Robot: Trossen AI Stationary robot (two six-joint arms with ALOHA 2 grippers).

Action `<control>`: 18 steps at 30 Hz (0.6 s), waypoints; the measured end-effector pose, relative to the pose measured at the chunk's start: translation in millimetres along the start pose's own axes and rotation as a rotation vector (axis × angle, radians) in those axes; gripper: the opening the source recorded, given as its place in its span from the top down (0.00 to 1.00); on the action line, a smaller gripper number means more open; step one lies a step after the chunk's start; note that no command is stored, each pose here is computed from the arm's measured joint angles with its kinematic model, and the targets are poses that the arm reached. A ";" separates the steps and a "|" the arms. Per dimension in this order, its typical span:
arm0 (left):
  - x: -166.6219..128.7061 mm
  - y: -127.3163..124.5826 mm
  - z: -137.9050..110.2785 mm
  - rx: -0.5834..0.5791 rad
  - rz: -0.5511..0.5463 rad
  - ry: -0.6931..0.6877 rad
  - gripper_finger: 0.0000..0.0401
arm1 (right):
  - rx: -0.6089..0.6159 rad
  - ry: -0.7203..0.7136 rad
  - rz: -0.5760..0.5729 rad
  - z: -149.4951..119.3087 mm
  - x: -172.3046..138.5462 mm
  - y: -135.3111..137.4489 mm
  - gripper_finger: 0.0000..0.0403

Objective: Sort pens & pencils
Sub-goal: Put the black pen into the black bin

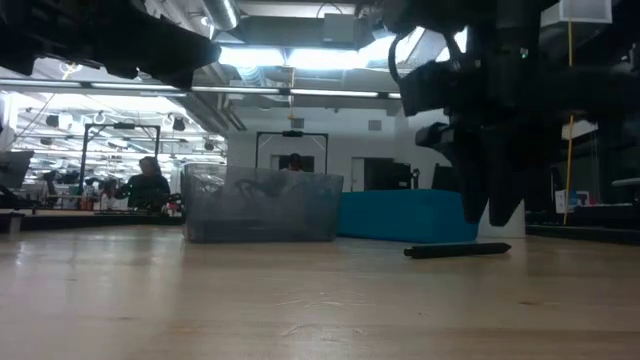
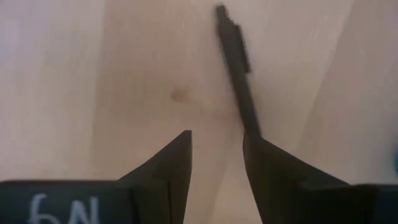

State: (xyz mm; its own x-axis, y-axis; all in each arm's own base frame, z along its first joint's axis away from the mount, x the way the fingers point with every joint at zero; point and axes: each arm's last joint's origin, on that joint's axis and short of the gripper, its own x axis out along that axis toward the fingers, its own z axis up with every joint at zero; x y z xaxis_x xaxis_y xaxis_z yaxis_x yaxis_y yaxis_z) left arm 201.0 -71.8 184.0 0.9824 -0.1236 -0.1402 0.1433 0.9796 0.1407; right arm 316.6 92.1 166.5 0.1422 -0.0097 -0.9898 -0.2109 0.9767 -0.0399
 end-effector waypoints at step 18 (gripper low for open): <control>0.0 -0.2 -1.3 -0.048 -0.002 0.014 0.80 | 0.021 0.080 -0.065 -11.5 13.3 -19.6 0.64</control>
State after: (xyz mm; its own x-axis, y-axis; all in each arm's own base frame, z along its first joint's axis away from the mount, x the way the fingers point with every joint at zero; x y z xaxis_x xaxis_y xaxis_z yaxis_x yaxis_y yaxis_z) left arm 200.8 -71.7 182.7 0.9804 -0.1233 -0.1537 0.1386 0.9860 0.0930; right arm 311.5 70.4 152.5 0.0769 -0.0898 -0.9930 -0.1835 0.9776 -0.1027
